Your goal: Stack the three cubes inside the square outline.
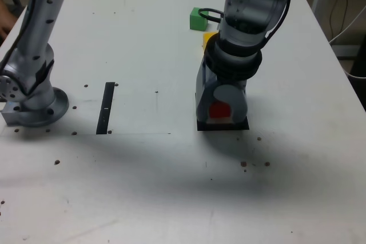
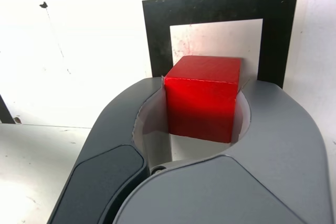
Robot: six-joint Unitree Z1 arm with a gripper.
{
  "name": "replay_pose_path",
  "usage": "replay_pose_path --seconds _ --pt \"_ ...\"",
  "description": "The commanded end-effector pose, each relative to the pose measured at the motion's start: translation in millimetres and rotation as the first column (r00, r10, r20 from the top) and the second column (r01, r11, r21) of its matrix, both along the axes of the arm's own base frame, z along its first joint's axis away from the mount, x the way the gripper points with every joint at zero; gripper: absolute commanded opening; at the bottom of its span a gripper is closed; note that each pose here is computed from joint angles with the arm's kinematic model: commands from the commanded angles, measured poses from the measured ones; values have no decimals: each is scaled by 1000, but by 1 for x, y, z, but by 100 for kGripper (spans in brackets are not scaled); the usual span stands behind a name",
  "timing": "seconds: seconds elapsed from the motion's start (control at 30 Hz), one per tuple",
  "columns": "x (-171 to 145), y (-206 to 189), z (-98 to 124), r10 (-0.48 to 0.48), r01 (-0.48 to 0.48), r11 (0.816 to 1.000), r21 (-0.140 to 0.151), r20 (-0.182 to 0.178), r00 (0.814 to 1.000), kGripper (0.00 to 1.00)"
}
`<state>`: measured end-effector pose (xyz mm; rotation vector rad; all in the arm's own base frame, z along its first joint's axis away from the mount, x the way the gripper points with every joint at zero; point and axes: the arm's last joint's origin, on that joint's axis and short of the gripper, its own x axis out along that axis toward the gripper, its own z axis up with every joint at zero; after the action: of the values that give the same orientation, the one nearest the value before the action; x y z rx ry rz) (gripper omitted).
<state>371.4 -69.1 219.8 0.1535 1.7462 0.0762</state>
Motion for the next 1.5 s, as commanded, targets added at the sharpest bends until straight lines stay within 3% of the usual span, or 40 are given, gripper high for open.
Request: replay_pose_path --seconds 0.0,0.3,0.77,1.03,1.2,1.47 --pt "2 1 -3 1 -1 1000 2 -3 1000 36" --pt "2 1 -4 2 -2 1000 2 -3 1000 41" --pt "-2 2 1 3 -3 1000 1 4 1000 90" --pt "-6 3 6 14 -14 1000 10 1 1000 99" --pt "-14 5 21 14 -14 1000 19 37 999 99" --pt "-42 31 70 -22 18 999 27 160 987 99"
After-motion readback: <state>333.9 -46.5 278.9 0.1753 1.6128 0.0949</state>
